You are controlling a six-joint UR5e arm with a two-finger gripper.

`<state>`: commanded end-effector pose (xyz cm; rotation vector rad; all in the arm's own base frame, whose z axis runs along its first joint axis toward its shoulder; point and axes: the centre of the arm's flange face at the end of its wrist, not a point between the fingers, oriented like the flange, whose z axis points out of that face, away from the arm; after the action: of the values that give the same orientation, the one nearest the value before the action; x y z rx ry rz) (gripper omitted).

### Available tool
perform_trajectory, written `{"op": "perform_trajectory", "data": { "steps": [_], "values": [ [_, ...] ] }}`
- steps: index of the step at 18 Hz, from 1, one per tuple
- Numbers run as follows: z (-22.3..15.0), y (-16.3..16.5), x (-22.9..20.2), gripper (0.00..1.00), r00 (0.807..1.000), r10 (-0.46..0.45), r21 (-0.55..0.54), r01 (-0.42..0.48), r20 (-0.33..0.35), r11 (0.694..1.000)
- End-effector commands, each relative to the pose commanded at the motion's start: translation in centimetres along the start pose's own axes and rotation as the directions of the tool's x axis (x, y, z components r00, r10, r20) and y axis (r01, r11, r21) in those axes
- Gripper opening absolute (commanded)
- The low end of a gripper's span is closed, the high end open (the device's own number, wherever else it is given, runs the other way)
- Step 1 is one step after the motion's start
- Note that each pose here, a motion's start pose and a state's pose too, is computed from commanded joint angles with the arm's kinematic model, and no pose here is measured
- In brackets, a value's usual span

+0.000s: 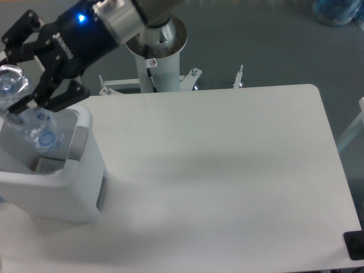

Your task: Place the trash in the trash can

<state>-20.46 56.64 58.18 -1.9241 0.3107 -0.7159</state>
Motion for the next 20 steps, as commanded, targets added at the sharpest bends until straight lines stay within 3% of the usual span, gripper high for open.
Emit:
{"op": "perform_trajectory", "data": {
  "steps": [2, 3, 5, 6, 10, 13, 17, 20],
  "values": [
    [1.0, 0.7, -0.4, 0.57, 1.0, -0.012, -0.009, 0.012, -0.015, 1.0],
    [1.2, 0.9, -0.6, 0.64, 1.0, -0.015, -0.01, 0.014, -0.017, 1.0],
    [1.6, 1.3, -0.7, 0.96, 1.0, -0.019, -0.014, 0.019, -0.023, 1.0],
    [1.7, 1.5, -0.6, 1.0, 0.999, -0.026, -0.016, 0.025, -0.026, 1.0],
    [1.2, 1.4, 0.9, 1.0, 1.0, -0.012, -0.012, 0.012, -0.021, 1.0],
    [-1.1, -0.9, 1.1, 1.0, 0.999, 0.033, 0.006, -0.033, 0.022, 0.999],
    [-9.6, -1.1, -3.1, 1.0, 0.985, 0.005, 0.06, -0.016, 0.172, 0.998],
    [-16.6, 1.5, -8.1, 1.0, 0.957, -0.068, 0.104, 0.04, 0.283, 0.994]
  ]
}}
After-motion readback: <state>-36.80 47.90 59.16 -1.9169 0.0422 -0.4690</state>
